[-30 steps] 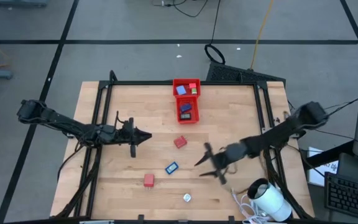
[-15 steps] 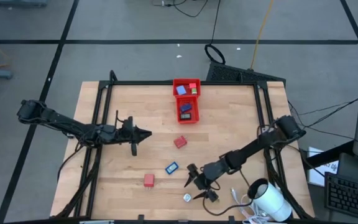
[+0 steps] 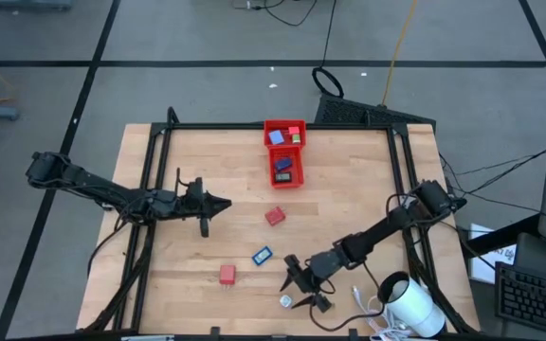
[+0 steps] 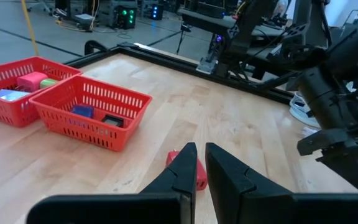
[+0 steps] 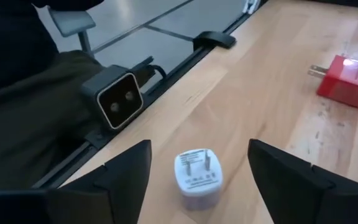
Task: Pick & Place Office items
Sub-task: Put the purple charger adapter into the top red bin
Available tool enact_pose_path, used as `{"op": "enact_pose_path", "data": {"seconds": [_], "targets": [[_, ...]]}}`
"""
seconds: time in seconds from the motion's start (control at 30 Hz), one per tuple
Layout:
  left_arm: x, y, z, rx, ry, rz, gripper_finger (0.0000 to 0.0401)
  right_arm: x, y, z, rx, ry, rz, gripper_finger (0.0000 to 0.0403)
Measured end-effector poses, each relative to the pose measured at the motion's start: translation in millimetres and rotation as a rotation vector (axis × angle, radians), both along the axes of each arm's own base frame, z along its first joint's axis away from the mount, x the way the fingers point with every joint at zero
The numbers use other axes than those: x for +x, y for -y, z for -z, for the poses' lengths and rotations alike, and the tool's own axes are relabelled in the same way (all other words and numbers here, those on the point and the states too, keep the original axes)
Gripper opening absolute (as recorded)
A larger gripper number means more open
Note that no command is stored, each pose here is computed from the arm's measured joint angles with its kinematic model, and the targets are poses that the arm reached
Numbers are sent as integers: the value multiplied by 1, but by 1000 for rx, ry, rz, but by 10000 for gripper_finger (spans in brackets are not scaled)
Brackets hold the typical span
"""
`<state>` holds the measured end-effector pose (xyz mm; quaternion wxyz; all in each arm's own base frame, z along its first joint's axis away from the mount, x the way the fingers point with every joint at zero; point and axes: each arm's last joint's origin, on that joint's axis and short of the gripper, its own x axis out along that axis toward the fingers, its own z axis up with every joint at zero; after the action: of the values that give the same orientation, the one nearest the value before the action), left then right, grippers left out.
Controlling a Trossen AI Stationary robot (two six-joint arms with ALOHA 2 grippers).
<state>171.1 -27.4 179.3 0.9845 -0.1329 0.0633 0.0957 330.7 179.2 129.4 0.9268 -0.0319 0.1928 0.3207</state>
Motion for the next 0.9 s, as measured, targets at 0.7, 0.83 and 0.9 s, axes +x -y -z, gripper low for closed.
{"op": "enact_pose_path", "data": {"seconds": [0.7, 0.83, 0.9], "targets": [[0, 0, 0, -61, 10, -9, 37, 9, -12, 16, -47, -27, 23, 183], [0, 0, 0, -56, 9, -8, 37, 9, -9, 18, -59, -46, 28, 153], [0, 0, 0, -55, 9, -8, 37, 9, -9, 18, -62, -39, 26, 140]]}}
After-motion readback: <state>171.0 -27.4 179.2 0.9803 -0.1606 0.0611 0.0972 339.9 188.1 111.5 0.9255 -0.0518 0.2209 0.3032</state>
